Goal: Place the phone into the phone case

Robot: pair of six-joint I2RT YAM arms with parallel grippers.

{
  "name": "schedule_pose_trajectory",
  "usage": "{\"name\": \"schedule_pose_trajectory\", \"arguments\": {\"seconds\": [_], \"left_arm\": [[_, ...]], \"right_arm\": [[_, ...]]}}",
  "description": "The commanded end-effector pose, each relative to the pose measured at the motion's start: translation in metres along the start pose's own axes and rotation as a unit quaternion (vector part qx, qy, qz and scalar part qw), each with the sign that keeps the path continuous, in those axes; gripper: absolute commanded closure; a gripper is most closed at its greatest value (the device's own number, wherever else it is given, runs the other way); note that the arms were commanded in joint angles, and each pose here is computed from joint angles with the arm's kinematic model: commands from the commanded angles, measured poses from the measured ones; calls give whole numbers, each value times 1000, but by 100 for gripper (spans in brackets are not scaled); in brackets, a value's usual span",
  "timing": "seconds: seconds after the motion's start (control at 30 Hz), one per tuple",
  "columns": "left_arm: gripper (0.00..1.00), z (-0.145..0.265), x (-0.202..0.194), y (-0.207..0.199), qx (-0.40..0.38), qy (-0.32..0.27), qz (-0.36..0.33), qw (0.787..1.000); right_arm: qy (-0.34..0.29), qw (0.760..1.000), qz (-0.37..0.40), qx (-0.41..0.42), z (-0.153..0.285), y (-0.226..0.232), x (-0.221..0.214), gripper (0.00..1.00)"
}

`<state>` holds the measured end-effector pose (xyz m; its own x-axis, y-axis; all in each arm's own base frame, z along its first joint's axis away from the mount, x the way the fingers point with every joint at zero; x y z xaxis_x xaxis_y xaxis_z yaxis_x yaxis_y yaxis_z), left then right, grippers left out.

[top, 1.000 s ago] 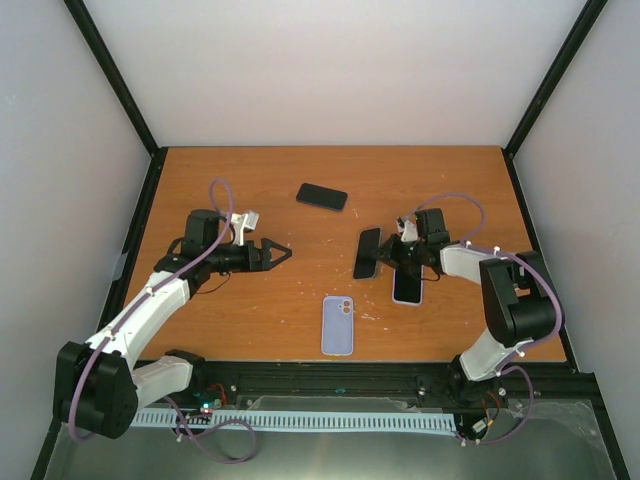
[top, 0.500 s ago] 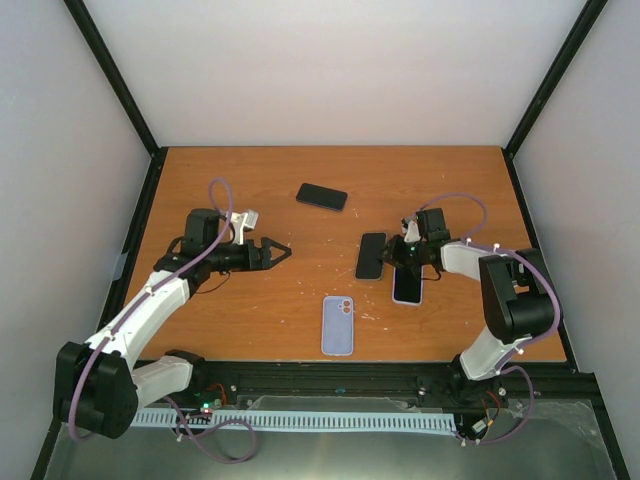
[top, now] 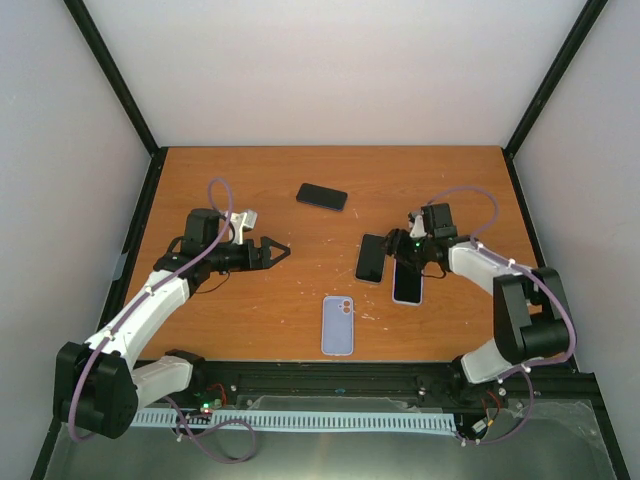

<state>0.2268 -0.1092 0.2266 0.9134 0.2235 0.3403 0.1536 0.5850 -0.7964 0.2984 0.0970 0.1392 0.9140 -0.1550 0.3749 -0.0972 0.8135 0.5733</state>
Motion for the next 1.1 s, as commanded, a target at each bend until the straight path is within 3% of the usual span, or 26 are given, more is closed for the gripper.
{"name": "schedule_pose_trajectory", "arguments": {"seconds": [0.0, 0.1, 0.2, 0.23, 0.47, 0.63, 0.9, 1.07], "left_arm": [[1, 4, 8, -9, 2, -15, -4, 1000], [1, 2, 8, -6, 10, -14, 5, 1000], [1, 1, 7, -3, 18, -15, 13, 1000], [0, 1, 7, -3, 21, -16, 15, 1000], [1, 0, 7, 7, 53, -37, 30, 997], [0, -2, 13, 13, 81, -70, 38, 994], [1, 2, 25, 7, 74, -116, 30, 990], [0, 3, 27, 7, 74, -123, 36, 989]], "right_arm": [[-15, 1000, -2, -6, 20, 7, -7, 29], [-23, 1000, 2, -5, 30, 12, -17, 20], [-30, 999, 5, -12, 40, 17, -26, 2], [-30, 999, 8, -12, 42, 20, -31, 0], [-36, 998, 41, -18, 53, 35, -55, 0], [-69, 994, 80, -10, 53, 41, -49, 0], [-130, 979, 158, 12, 26, 62, 12, 1], [-130, 972, 194, 5, -11, 69, 56, 1]]}}
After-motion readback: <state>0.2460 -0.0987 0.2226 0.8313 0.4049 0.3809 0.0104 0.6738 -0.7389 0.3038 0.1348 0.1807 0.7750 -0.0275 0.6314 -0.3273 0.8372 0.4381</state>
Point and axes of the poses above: each gripper's point midway between its finger pads, its own z axis back along the fingers, its own y axis along the line the jaws close on, x = y × z, the point moved 10 cm from there along z, back along the fingers, and after that the axes turned 11 degrees about z, right-handed, at the moved point
